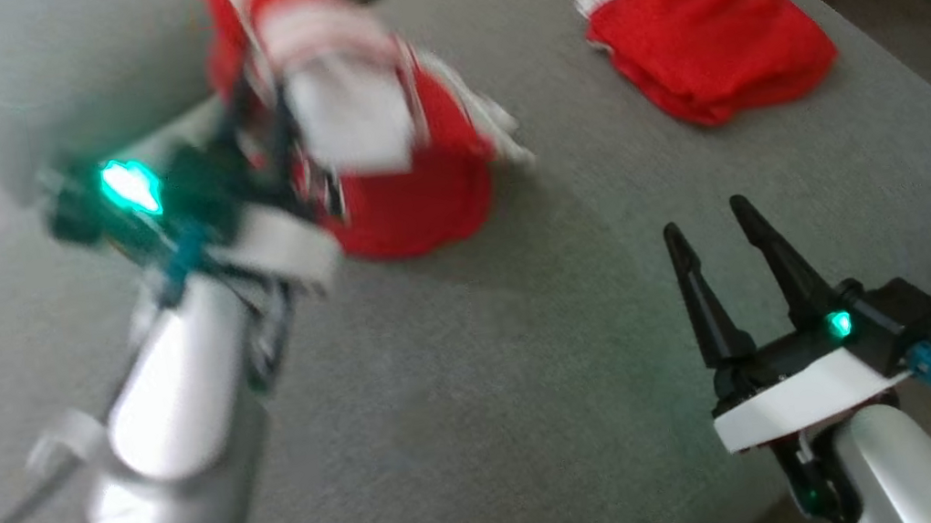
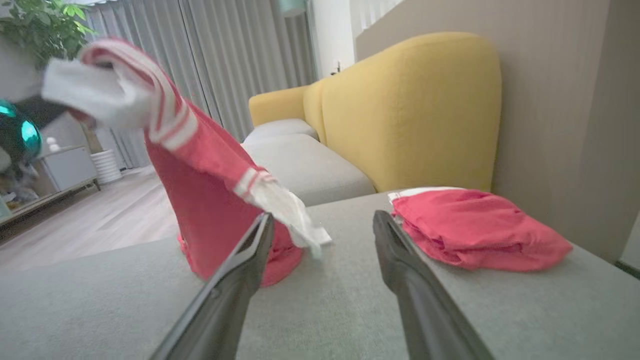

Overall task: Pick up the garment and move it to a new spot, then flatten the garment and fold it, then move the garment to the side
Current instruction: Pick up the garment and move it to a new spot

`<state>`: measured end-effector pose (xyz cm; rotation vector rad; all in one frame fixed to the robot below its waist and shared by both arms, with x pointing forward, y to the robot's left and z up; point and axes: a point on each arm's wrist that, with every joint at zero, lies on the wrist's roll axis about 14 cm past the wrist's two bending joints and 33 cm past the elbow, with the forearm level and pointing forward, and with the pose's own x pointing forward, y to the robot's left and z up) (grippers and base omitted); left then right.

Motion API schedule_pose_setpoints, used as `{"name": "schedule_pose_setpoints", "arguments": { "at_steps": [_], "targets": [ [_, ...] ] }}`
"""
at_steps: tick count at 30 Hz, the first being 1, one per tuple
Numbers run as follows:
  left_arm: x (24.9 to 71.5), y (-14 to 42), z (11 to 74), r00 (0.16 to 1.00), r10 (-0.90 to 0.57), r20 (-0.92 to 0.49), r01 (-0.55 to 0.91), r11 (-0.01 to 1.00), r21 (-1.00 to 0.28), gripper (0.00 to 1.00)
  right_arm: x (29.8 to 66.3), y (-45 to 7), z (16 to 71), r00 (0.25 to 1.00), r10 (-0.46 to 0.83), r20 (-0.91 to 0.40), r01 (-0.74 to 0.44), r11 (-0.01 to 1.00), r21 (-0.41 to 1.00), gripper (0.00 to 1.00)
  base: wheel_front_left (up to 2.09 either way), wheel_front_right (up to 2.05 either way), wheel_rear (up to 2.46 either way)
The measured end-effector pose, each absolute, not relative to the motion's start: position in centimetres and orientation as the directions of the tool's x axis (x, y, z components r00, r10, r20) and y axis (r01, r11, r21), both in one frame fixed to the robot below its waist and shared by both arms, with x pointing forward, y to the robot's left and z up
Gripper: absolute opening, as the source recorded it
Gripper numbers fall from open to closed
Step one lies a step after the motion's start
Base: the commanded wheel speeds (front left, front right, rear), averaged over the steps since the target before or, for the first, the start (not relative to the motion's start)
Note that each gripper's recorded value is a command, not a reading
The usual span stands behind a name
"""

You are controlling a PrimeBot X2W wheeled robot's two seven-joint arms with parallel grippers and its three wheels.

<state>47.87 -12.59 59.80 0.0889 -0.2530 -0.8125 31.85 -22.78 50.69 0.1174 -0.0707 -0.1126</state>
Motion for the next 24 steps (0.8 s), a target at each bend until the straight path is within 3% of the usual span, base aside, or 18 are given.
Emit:
{"name": "schedule_pose_setpoints", "arguments": {
  "at_steps": [6, 7, 8, 12, 17, 24],
  "targets": [
    [43.9, -13.9, 45.4, 0.581, -0.806, -0.114, 0.813, 0.581, 0.031, 0.00, 32.8, -22.6, 48.0, 0.993, -0.116, -0.029, 0.119, 0.984, 0.132, 1.00, 0.00, 0.00, 0.00],
    [43.4, -13.6, 44.2, 0.575, -0.806, -0.143, 0.816, 0.578, 0.022, 0.25, 33.1, -22.4, 47.7, 0.993, -0.109, -0.039, 0.113, 0.984, 0.136, 1.00, 0.00, 0.00, 0.00],
    [43.0, -13.4, 43.4, 0.573, -0.804, -0.159, 0.816, 0.578, 0.017, 0.99, 33.4, -22.1, 47.4, 0.994, -0.100, -0.045, 0.106, 0.984, 0.143, 1.00, 0.00, 0.00, 0.00],
    [42.7, -12.4, 42.9, 0.591, -0.788, -0.171, 0.801, 0.598, 0.014, 1.00, 34.3, -21.2, 46.8, 0.996, -0.067, -0.060, 0.076, 0.985, 0.153, 1.00, 0.00, 0.00, 0.00],
    [43.4, -9.0, 45.4, 0.713, -0.694, -0.099, 0.698, 0.716, 0.006, 1.00, 35.3, -19.8, 46.7, 0.999, -0.015, -0.052, 0.022, 0.989, 0.147, 1.00, 0.00, 0.00, 0.00],
    [38.4, -1.3, 45.9, 0.867, -0.492, -0.080, 0.490, 0.870, -0.050, 1.00, 33.0, -18.8, 46.3, 0.998, 0.011, -0.057, -0.004, 0.992, 0.129, 1.00, 0.00, 0.00, 0.00]
  ]
}}
